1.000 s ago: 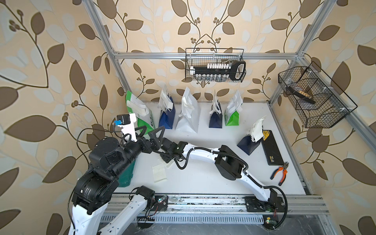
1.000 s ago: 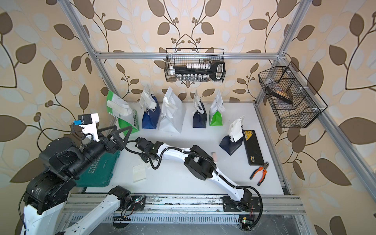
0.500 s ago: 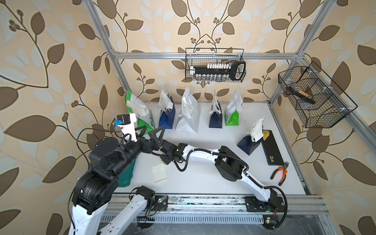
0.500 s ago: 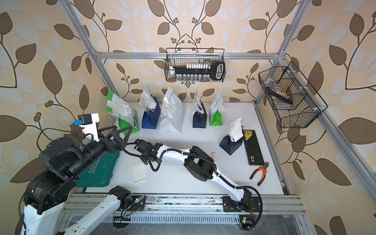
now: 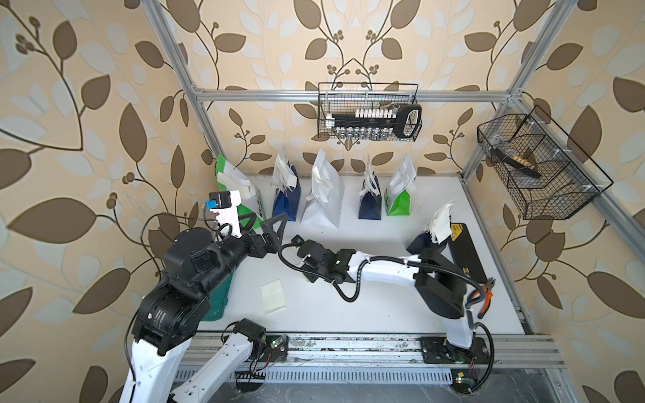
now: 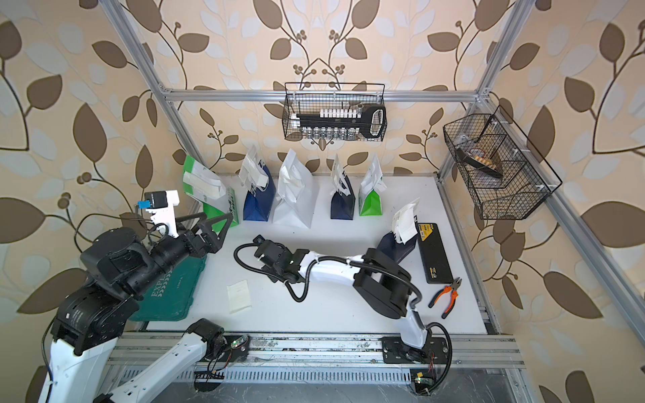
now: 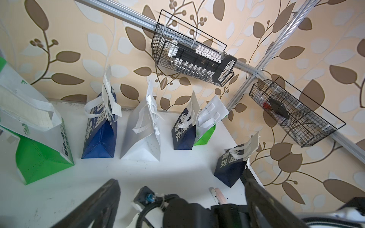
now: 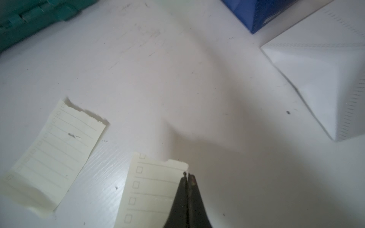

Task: Staple the receipts to the bags
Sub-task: Pick up the receipt from the center of the board, then pick up the takeout bag at the center of the board.

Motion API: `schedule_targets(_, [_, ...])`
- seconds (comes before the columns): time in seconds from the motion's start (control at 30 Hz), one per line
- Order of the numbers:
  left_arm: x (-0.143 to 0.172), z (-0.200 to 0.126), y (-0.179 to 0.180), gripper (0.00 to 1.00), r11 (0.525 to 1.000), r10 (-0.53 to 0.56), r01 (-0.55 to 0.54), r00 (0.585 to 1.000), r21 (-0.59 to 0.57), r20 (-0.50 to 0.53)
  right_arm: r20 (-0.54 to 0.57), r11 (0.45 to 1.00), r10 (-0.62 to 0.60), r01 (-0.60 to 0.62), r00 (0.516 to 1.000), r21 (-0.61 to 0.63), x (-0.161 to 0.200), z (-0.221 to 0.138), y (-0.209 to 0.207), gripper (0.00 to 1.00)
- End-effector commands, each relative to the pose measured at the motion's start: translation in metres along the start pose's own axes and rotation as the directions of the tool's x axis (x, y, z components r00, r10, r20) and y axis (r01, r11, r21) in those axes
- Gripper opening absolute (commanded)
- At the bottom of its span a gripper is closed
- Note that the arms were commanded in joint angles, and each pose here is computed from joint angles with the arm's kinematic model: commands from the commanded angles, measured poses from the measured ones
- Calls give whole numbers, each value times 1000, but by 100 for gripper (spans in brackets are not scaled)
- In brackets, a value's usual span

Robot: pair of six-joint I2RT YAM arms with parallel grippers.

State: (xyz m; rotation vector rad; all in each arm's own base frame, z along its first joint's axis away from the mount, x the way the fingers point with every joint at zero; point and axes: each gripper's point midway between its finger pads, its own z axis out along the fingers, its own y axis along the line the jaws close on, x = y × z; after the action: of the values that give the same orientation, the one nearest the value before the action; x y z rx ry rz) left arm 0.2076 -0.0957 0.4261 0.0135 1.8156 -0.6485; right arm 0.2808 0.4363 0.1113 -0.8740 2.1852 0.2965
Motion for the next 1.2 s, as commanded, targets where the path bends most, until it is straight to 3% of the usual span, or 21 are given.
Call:
schedule_targets(0.0, [-1, 34, -11, 99, 997, -9, 12, 999, 76, -32, 111, 997, 65, -70, 992, 39, -13, -39, -26, 0])
schedule_targets(0.2, [6, 112, -30, 96, 980, -27, 60, 984, 191, -174, 179, 978, 136, -161, 974, 131, 15, -115, -84, 0])
schedule_targets(0.53, [40, 247, -64, 94, 990, 86, -48, 949, 130, -304, 315, 900, 259, -347, 913, 265, 54, -216, -176, 0])
schedule_targets(0.63, [52, 282, -79, 93, 981, 186, -155, 933, 120, -308, 330, 892, 263, -359, 906, 274, 62, -230, -183, 0])
schedule_targets(0.8, [65, 332, -76, 86, 979, 202, -193, 923, 60, -329, 334, 889, 262, -361, 906, 282, 70, -240, -187, 0])
schedule_targets(0.93, [64, 358, -70, 73, 973, 222, -230, 924, 11, -311, 337, 889, 263, -362, 904, 279, 76, -243, -188, 0])
schedule_targets(1.17, [81, 390, -72, 54, 966, 254, -256, 906, 40, -339, 352, 887, 257, -364, 900, 283, 78, -250, -192, 0])
